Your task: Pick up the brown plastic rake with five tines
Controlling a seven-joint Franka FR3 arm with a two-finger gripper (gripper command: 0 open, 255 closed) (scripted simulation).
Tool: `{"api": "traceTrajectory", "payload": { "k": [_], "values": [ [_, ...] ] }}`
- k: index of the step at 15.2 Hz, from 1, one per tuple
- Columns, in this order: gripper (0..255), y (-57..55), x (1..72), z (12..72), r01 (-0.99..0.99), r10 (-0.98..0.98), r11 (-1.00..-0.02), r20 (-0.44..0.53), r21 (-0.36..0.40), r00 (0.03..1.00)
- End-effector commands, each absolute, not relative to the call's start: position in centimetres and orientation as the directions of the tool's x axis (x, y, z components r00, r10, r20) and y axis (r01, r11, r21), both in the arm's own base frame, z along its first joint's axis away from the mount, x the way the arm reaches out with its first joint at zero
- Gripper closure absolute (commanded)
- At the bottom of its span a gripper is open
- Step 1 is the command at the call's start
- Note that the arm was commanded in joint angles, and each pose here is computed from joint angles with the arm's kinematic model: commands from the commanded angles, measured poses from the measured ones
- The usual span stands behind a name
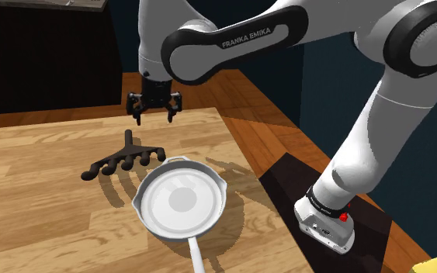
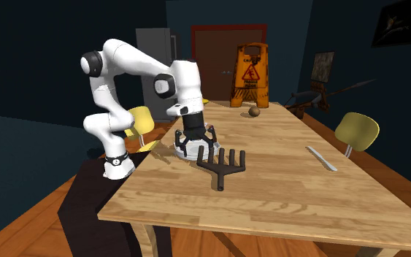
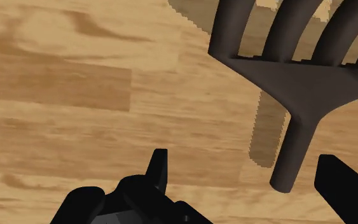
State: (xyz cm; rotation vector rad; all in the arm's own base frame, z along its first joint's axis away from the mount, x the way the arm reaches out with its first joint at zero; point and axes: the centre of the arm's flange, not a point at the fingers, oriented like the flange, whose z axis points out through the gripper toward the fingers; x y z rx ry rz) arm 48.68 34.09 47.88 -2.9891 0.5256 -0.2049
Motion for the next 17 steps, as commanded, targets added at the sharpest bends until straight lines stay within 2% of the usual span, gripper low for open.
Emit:
{"api": "traceTrajectory", "payload": {
  "k": [1,6,16,17],
  "values": [
    [0,36.4,50.0,46.9,-0.353,-0.367,-0.927,0.112,-0.126,0.923],
    [0,41.3,53.5,44.6,-0.398,-0.412,-0.907,0.102,-0.135,0.905],
    [0,41.3,53.5,40.6,-0.398,-0.412,-0.907,0.102,-0.135,0.905],
    [255,41.4,53.5,40.5,-0.398,-0.412,-0.907,0.102,-0.135,0.905]
  ]
}}
